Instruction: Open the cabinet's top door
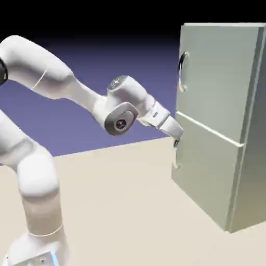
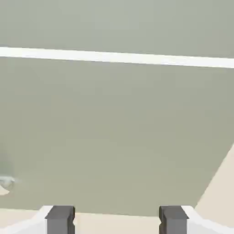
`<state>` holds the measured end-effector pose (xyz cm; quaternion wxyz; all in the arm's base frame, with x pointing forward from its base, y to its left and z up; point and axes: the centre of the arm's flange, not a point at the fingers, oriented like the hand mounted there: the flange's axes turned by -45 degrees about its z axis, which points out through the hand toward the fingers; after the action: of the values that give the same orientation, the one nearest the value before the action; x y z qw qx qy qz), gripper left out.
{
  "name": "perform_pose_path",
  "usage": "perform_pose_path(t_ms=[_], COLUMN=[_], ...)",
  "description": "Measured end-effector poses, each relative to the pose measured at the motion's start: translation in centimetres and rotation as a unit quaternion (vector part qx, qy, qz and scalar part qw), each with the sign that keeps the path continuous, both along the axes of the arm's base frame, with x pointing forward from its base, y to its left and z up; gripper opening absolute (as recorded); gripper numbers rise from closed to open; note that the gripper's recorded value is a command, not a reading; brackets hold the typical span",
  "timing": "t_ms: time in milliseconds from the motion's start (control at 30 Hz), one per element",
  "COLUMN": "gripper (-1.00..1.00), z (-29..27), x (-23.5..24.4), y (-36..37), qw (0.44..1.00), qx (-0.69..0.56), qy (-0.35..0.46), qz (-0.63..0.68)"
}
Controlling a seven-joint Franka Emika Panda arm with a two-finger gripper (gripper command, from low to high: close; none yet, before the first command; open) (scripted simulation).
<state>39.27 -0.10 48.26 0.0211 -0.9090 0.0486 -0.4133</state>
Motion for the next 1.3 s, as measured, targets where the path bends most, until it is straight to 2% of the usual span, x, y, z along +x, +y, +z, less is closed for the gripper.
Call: perform_pose_path(t_ms=[267, 567, 933, 1300], gripper=[0.0, 0.0, 0.0, 0.0], z=[6.7, 12.7, 16.9, 17.4], x=[0.1, -0.7, -1.5, -0.8], y=[-0.9, -0.1, 3.3, 8.7], qw=[0.971, 0.877, 0.701, 0.486], qx=[0.172, 0.37, 0.595, 0.777], qy=[-0.084, -0.165, -0.218, -0.203], qz=[-0.146, -0.259, -0.327, -0.344])
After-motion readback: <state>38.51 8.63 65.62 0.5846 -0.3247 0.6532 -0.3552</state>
